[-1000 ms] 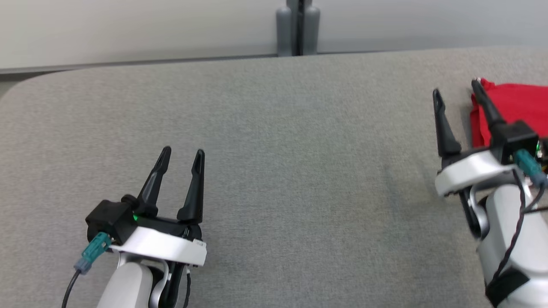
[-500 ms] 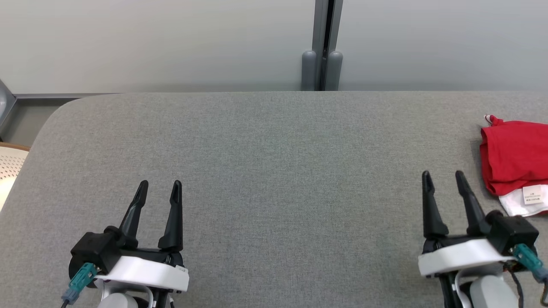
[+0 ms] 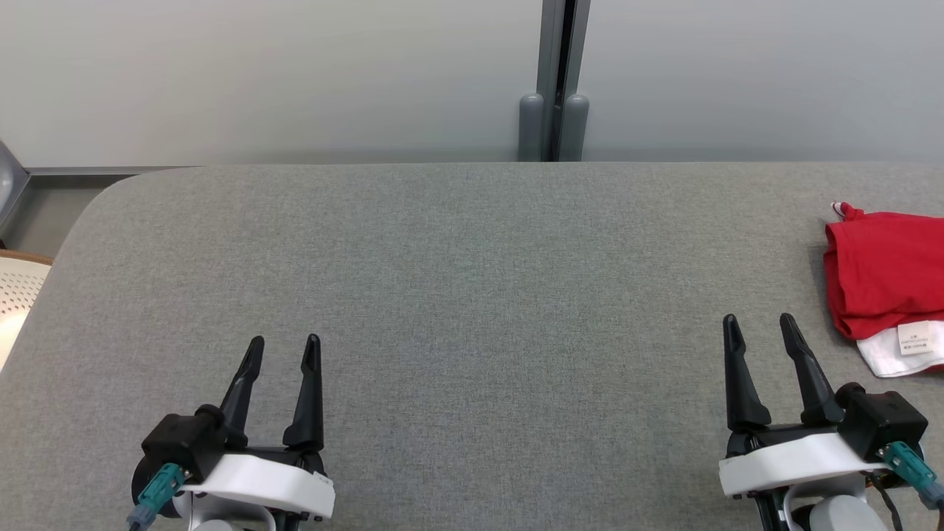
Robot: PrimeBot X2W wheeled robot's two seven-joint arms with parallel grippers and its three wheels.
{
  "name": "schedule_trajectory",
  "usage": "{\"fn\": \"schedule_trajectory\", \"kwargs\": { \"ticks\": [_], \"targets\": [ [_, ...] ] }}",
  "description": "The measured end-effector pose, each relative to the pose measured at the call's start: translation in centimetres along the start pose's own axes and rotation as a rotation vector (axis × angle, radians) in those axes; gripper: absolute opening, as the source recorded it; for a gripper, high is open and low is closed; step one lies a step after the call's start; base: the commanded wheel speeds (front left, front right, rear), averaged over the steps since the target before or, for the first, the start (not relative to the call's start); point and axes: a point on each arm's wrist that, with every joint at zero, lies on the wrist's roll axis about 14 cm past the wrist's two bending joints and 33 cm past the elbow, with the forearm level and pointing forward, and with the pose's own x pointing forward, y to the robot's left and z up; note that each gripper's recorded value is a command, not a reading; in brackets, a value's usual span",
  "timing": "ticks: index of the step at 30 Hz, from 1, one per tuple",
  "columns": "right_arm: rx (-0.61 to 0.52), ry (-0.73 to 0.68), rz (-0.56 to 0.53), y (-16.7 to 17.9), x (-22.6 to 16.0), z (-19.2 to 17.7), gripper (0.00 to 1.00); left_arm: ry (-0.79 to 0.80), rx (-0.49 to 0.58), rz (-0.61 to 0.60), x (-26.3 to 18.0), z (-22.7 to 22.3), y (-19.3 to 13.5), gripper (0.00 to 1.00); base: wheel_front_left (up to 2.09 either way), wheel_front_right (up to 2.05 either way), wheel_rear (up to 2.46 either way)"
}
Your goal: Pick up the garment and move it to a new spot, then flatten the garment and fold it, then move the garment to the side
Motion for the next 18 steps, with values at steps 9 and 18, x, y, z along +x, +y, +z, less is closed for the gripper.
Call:
{"fn": "schedule_trajectory", "kwargs": {
  "ticks": [9, 18],
  "targets": [
    [-0.001, -0.002, -0.004, -0.14, -0.11, 0.06, 1.0, 0.004, 0.014, -0.007, 0.07, -0.12, -0.27, 1.0, 0.0, 0.0, 0.0],
    [0.002, 0.003, -0.008, -0.27, -0.09, -0.13, 1.0, -0.007, -0.049, -0.003, 0.21, 0.12, 0.01, 1.0, 0.0, 0.0, 0.0]
  ]
}}
